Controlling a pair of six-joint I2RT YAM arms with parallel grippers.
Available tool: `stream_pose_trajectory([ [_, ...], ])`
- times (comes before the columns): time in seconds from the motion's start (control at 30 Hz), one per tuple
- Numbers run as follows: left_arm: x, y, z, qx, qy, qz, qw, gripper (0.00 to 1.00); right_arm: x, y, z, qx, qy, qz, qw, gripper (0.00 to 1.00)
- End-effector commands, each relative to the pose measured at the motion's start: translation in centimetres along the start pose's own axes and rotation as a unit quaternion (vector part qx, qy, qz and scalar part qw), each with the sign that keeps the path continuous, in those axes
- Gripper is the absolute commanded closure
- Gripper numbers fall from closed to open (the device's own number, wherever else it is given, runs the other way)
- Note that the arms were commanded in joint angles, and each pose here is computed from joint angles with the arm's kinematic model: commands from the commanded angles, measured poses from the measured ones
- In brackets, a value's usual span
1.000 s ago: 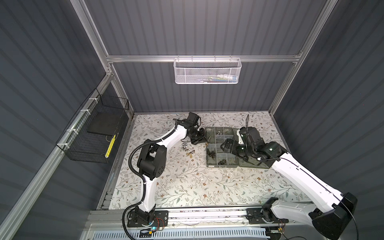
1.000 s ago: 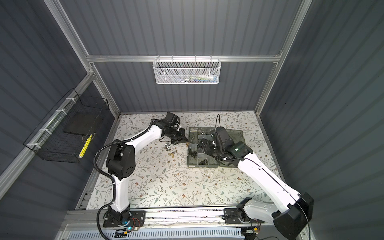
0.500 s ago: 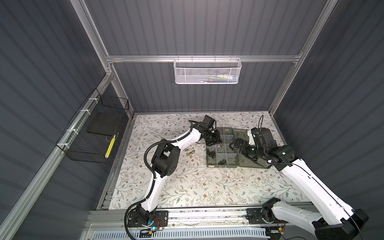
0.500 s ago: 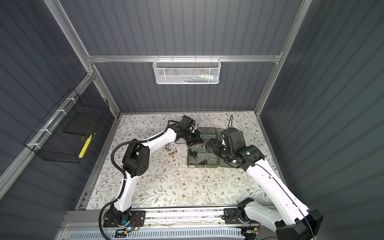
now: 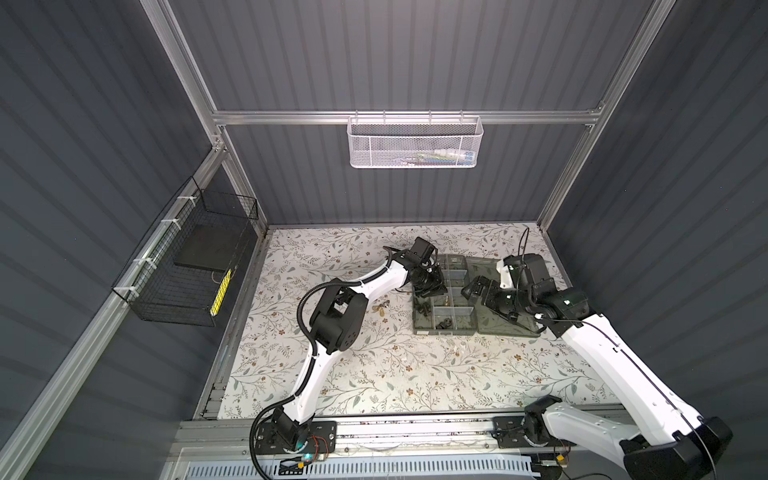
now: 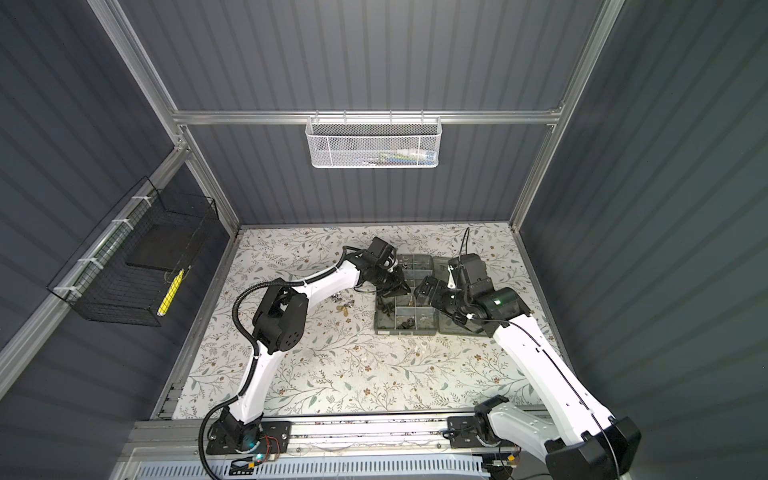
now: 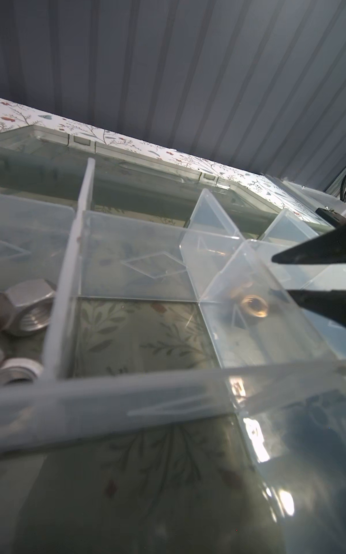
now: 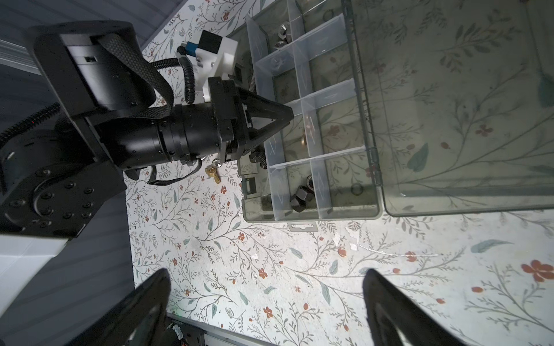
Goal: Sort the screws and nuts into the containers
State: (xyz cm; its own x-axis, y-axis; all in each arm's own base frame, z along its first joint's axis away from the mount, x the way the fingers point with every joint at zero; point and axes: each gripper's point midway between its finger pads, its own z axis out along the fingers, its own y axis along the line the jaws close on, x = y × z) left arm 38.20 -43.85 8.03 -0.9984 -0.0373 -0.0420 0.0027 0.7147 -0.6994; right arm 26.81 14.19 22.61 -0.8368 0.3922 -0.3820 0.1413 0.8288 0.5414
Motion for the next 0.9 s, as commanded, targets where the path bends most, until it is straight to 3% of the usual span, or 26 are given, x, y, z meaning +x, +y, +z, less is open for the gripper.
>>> stream_pose_trajectory([
  [0.0,0.2,-0.9,-0.5,-0.001,0.005,0.006,1.0,0.74,-0.5,0.5,-0.4,-0.006,0.001,-0.013,1.0,0.01],
  [0.23,0.5,-2.2,-2.5,0.001,0.001,0.022,1.0,0.53,-1.6,1.4,0.0,-0.011,0.0,-0.013,1.0,0.01],
  [0.33,0.6,-3.0,-4.0,0.004,-0.003,0.035,0.999,0.48,-2.0,1.9,-0.1,-0.016,-0.006,-0.017,1.0,0.01],
  [0.53,0.7,-3.4,-8.5,0.002,-0.02,0.048,0.999,0.28,-3.4,3.0,-0.9,-0.026,-0.026,-0.026,0.999,0.01],
  [0.63,0.5,-2.4,-11.6,0.005,-0.036,0.035,0.999,0.18,-3.7,3.4,-0.6,-0.025,-0.029,-0.032,0.999,0.01],
  [0.73,0.5,-0.5,-14.7,0.006,-0.049,0.012,0.999,0.01,-3.5,4.1,0.0,-0.02,-0.024,-0.049,0.998,0.01],
  [0.87,1.0,2.5,-18.7,0.004,-0.068,-0.013,0.998,0.0,-2.2,6.0,2.0,-0.01,-0.003,-0.09,0.996,0.01],
])
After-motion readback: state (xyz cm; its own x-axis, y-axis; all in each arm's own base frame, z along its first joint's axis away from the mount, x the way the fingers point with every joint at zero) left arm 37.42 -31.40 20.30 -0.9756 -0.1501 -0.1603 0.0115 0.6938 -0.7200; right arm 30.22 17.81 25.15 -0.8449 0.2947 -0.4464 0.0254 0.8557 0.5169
